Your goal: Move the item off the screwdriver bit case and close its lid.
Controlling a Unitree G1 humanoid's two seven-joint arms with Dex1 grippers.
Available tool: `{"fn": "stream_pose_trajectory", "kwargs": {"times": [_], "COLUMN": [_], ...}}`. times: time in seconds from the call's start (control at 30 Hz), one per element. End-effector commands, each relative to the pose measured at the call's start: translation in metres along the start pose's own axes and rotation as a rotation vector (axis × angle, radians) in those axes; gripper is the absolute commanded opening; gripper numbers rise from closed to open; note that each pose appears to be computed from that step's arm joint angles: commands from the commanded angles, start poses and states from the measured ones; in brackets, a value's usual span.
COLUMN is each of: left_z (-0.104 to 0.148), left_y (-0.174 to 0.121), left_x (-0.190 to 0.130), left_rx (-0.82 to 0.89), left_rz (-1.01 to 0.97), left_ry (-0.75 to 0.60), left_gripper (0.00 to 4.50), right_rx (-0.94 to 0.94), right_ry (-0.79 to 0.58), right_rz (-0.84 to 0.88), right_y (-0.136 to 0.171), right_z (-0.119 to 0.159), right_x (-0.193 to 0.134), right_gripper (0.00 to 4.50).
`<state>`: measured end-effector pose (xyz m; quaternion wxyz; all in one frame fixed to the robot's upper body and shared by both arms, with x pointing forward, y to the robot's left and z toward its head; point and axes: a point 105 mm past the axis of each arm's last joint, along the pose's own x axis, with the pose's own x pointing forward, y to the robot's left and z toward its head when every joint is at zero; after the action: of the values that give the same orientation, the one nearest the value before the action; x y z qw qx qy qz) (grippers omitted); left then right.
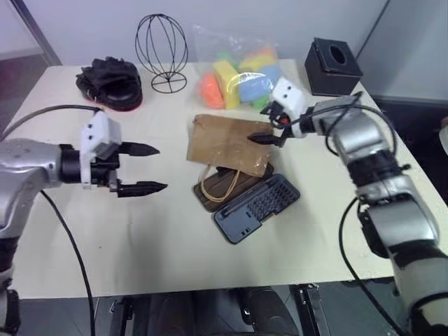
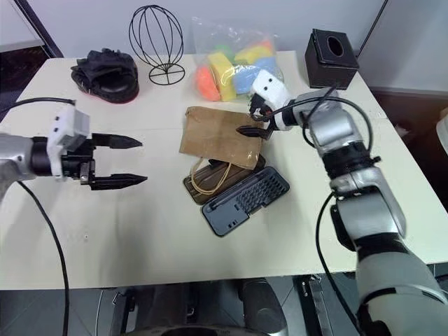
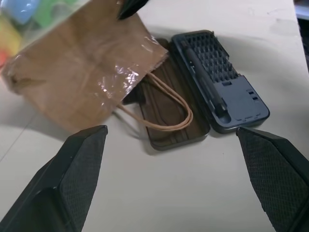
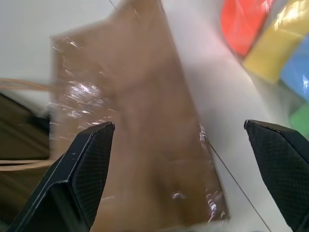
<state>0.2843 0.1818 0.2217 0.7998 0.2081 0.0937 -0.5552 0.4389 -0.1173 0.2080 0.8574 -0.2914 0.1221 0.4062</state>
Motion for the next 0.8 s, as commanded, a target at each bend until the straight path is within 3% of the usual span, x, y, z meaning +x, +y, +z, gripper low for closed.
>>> {"fn": "stream_pose_trajectory", "kwargs": {"times": [0.03,0.13,0.37,0.53,0.67,0.8], "left_z": [0.009,0.009,-0.001,-0.005,-0.016,-0.017], "left_y": [0.002,0.000,0.002,0.006,0.023,0.030], "left_x": [-0.002,-0.003,-0.008,-0.005,0.017,0.041], "left_rx": [0.044,0.041,0.020,0.007,-0.030,-0.029], "left_rz": [0.007,0.014,0.047,0.059,0.082,0.045], "left_ry": [-0.011,-0.015,-0.005,-0.009,-0.011,-0.023], "left_gripper": [4.49,4.50,4.50,4.50,4.50,4.50], "right_rx": [-0.013,-0.002,-0.022,-0.045,-0.048,0.029], "right_ry": [-0.024,-0.034,-0.041,-0.056,-0.038,0.056], "right_rz": [-0.057,-0.044,0.051,0.046,-0.097,-0.215], "right_y": [-0.014,-0.014,-0.002,-0.004,-0.028,-0.018], "right_z": [0.012,0.010,0.006,0.007,-0.010,-0.041], "right_x": [0.002,0.005,0.006,-0.004,-0.086,-0.149], "right_gripper": [4.50,3.64,0.05,0.05,0.05,0.05]}}
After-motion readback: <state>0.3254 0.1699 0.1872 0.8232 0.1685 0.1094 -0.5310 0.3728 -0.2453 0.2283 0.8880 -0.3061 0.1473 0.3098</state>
